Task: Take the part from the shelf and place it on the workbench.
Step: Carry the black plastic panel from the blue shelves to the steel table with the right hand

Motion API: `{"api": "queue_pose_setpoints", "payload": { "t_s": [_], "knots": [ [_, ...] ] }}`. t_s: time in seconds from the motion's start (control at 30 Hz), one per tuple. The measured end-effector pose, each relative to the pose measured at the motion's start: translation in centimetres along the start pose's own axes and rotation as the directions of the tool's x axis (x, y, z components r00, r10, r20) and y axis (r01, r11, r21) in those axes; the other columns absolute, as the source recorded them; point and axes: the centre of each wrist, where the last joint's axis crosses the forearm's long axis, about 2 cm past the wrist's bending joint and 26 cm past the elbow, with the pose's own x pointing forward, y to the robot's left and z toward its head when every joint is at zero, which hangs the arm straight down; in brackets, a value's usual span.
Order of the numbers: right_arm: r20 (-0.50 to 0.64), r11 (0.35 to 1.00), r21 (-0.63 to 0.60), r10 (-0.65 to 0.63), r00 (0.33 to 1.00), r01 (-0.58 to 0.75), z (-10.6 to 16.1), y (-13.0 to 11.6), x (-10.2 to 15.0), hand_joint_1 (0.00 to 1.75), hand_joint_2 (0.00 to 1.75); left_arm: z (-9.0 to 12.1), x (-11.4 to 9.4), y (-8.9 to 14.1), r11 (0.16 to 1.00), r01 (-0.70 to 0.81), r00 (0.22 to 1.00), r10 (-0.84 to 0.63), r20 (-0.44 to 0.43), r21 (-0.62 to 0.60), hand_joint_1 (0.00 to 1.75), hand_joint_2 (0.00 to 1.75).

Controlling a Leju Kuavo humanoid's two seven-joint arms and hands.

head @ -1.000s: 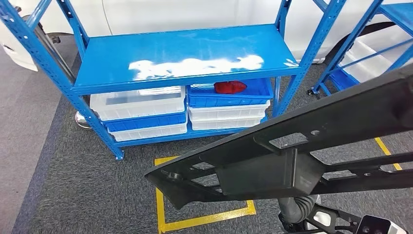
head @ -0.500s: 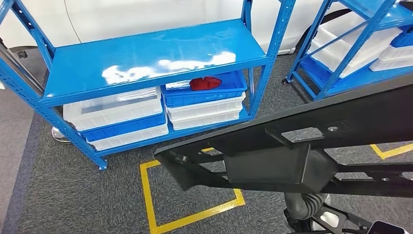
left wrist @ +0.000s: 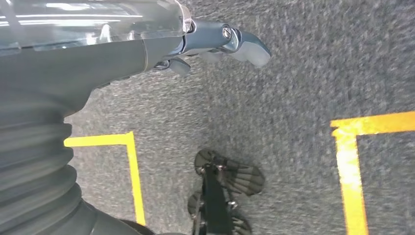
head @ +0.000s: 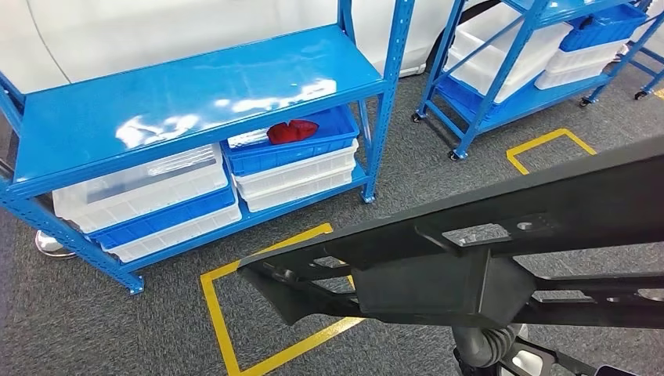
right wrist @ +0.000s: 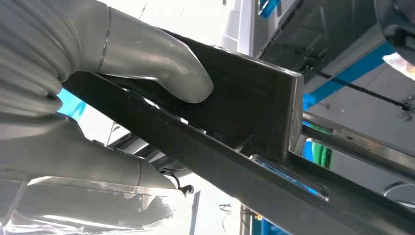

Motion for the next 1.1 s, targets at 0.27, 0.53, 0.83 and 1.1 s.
{"api": "queue_pose_setpoints", "payload": {
  "t_s": [0.27,0.53,0.83,1.1],
  "knots": [
    [0.001,1.000,-0.001,-0.019,1.000,0.019,0.1,0.4,0.0,1.75,1.75,0.2,-0.5,-0.1,1.000,0.007,1.000,-0.007,-0.025,-0.001,0.00,1.75],
    [-0.025,0.999,-0.043,-0.011,1.000,0.010,1.3,0.7,1.1,1.75,1.75,0.3,-0.9,-0.2,0.999,0.040,0.999,-0.041,-0.032,-0.012,0.00,1.75],
    [-0.030,0.998,-0.058,0.014,0.999,-0.016,2.3,-0.4,3.4,1.75,1.75,0.4,-0.9,-0.6,0.997,0.056,0.998,-0.056,-0.003,-0.061,0.00,1.75],
    [-0.024,0.999,-0.036,0.029,0.999,-0.030,2.4,-1.5,4.0,1.75,1.75,0.3,-0.4,-1.2,0.996,0.050,0.999,-0.049,0.011,-0.067,0.00,1.75]
  ]
}}
